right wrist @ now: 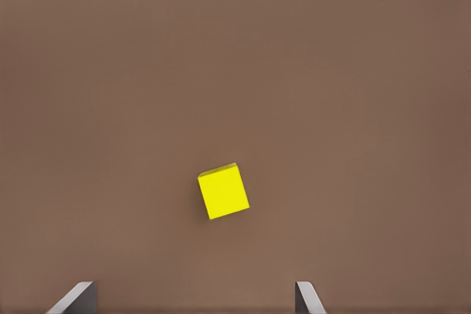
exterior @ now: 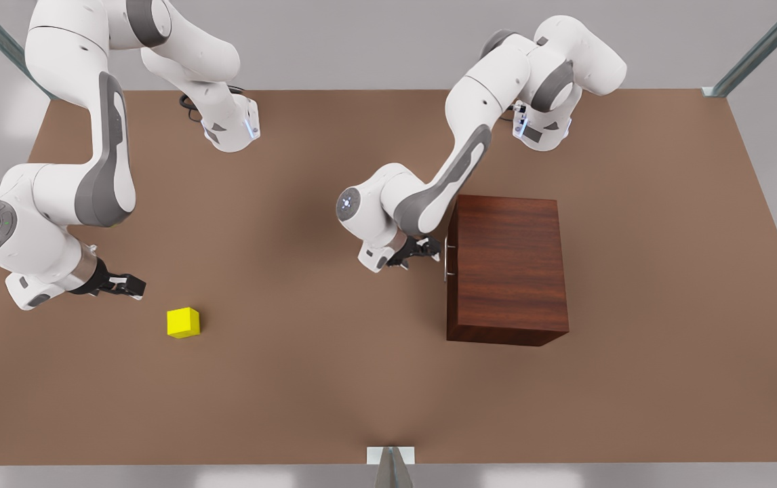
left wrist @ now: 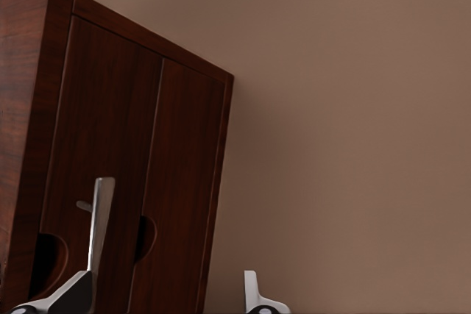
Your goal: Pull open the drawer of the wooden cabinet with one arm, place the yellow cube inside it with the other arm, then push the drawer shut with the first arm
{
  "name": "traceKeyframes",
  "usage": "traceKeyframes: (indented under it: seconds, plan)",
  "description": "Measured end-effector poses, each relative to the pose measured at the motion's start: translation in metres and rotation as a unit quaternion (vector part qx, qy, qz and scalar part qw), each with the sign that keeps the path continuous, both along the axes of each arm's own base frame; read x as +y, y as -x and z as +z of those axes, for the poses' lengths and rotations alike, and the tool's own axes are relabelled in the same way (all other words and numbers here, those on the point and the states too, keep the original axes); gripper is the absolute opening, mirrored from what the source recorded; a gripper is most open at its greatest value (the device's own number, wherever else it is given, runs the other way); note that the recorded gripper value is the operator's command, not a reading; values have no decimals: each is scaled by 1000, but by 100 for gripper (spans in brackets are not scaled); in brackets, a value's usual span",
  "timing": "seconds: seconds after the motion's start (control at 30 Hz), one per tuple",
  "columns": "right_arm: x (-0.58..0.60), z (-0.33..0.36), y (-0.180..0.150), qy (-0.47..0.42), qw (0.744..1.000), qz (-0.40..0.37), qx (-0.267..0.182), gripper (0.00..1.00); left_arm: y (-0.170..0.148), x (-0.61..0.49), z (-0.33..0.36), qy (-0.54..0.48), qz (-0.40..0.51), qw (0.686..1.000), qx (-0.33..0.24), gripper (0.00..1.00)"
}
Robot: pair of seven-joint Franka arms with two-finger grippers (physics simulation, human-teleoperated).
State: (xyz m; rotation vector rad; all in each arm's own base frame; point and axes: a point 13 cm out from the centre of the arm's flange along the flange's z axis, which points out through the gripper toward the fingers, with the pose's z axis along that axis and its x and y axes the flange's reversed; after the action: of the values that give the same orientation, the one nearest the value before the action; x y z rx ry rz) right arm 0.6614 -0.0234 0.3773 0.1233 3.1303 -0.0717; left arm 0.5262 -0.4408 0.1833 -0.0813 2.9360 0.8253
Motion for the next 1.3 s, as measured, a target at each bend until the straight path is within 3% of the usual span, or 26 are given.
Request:
traceKeyframes:
  seconds: [0.5, 1.3]
  plan:
    - [1, -2, 0, 1, 1000, -1, 1, 100, -12, 24, -32, -30, 27, 999, -23, 100]
    - [-1, -1, 0, 1, 1000, -4, 1, 100, 0, -64, -18, 67, 28, 993, -91, 100]
